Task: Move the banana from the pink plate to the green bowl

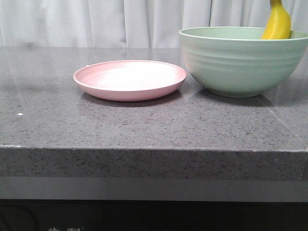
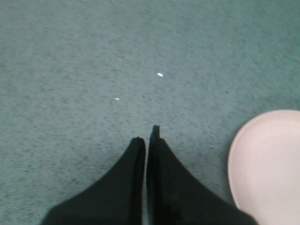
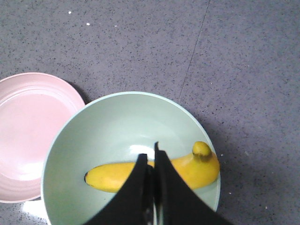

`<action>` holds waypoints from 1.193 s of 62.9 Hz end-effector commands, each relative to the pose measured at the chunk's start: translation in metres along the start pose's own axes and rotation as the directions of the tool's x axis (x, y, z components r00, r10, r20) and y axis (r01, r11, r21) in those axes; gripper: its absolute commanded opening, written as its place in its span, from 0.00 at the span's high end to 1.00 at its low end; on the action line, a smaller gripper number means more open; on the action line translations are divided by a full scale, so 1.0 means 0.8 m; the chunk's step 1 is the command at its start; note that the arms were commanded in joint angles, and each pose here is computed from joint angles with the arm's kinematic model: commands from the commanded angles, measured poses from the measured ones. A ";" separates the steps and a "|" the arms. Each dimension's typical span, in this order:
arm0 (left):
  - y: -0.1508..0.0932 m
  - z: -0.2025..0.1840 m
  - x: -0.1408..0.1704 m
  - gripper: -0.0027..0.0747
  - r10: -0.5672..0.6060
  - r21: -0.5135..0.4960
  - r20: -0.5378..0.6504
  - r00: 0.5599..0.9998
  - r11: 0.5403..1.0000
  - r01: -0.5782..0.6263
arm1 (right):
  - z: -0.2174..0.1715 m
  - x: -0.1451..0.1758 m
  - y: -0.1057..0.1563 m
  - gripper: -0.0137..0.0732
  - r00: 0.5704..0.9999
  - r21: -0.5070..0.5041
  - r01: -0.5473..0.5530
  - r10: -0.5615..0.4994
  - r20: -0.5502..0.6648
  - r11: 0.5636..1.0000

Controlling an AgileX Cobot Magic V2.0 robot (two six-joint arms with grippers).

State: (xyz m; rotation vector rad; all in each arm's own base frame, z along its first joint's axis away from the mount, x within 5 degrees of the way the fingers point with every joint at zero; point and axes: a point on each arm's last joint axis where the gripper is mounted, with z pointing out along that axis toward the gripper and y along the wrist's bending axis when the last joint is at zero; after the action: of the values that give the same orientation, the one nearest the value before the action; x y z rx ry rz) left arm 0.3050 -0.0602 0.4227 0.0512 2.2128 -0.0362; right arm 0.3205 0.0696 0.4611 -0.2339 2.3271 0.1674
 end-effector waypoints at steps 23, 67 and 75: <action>0.076 -0.140 0.087 0.99 -0.074 -0.098 0.399 0.914 0.988 0.123 | -0.082 0.098 -0.010 0.90 0.957 -0.003 -0.068 0.067 0.281 0.998; 0.065 -0.211 0.334 0.99 -0.129 0.000 0.618 0.775 0.986 0.164 | -0.104 0.397 -0.008 0.90 0.762 -0.005 -0.064 0.052 0.645 0.998; 0.063 -0.206 0.334 0.99 -0.164 0.030 0.591 0.790 0.983 0.182 | -0.111 0.399 -0.009 0.90 0.730 0.020 -0.048 0.022 0.684 0.999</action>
State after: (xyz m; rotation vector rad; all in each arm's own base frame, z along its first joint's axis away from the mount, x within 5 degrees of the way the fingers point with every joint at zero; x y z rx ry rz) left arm 0.0152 0.0055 0.2947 -0.1678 1.6490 -0.0762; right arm 0.0437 0.0101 0.2755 -0.0839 1.7080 0.2098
